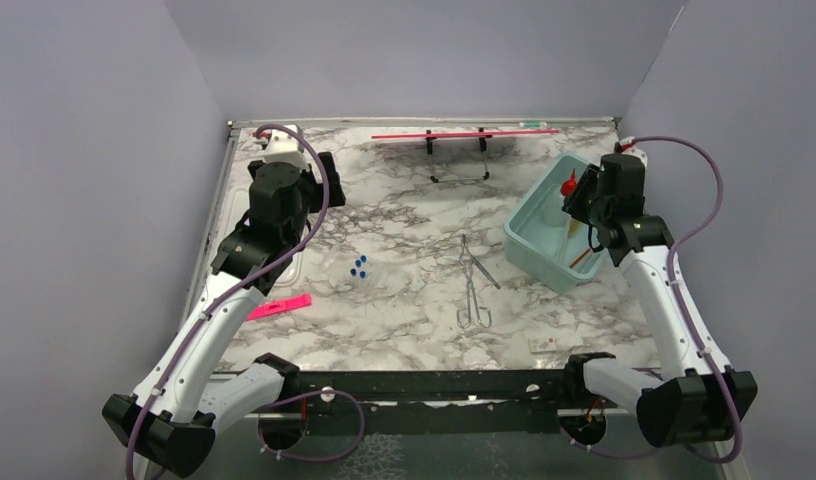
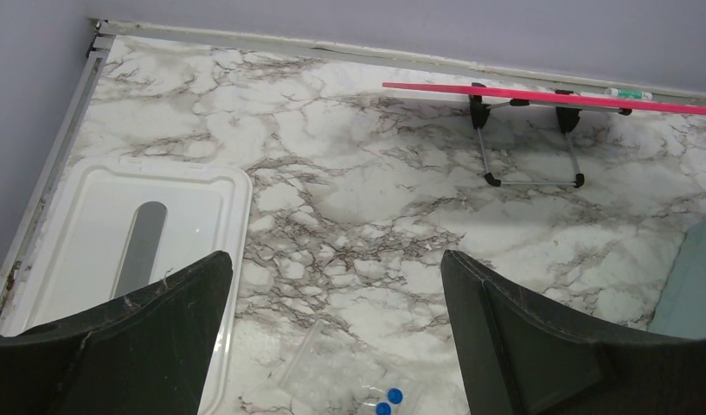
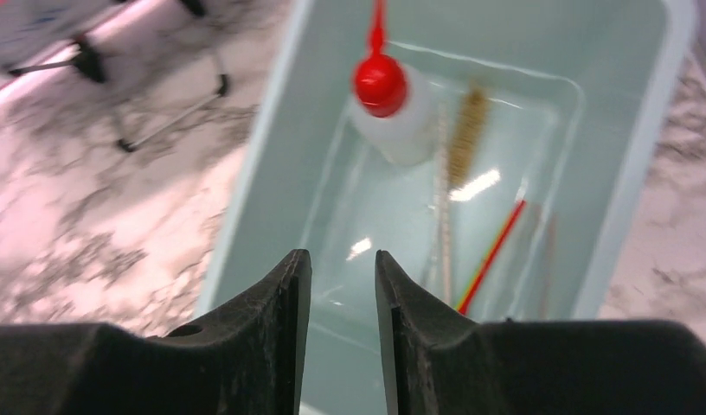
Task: Organize the chemistry lab equipment
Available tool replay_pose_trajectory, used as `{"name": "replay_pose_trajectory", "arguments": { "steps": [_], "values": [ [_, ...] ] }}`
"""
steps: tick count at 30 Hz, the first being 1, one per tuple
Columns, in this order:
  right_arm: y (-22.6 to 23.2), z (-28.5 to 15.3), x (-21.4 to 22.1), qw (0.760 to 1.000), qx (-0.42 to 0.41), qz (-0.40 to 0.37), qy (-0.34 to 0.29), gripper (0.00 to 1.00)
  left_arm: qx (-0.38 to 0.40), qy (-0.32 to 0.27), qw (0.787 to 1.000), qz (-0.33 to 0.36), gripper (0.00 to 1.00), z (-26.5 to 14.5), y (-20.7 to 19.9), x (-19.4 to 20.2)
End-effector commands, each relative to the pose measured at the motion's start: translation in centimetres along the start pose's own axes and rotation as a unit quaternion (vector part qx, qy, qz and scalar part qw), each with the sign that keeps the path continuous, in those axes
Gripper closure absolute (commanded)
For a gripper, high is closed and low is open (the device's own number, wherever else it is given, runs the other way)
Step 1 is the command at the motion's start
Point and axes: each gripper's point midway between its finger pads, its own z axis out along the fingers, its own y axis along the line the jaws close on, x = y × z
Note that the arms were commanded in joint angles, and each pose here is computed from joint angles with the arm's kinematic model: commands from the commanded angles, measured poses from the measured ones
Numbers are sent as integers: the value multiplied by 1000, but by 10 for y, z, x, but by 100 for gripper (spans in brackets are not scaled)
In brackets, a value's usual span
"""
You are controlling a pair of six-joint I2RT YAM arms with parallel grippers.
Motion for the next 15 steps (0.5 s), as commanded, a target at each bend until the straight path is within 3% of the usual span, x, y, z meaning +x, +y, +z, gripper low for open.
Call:
{"name": "replay_pose_trajectory", "arguments": {
  "steps": [1,8,15],
  "values": [
    [58,-33,-22,983,-175,-51,-18,62,11,-24,1000,-14,6,-6,-6,-18],
    [130,-85,2,907,-398,-133,-13,55,13,-24,1000,-13,6,-5,-6,-17],
    [180,-90,63,887,-402,-227,20,51,11,-23,1000,-12,7,-6,-5,-15]
  ]
}}
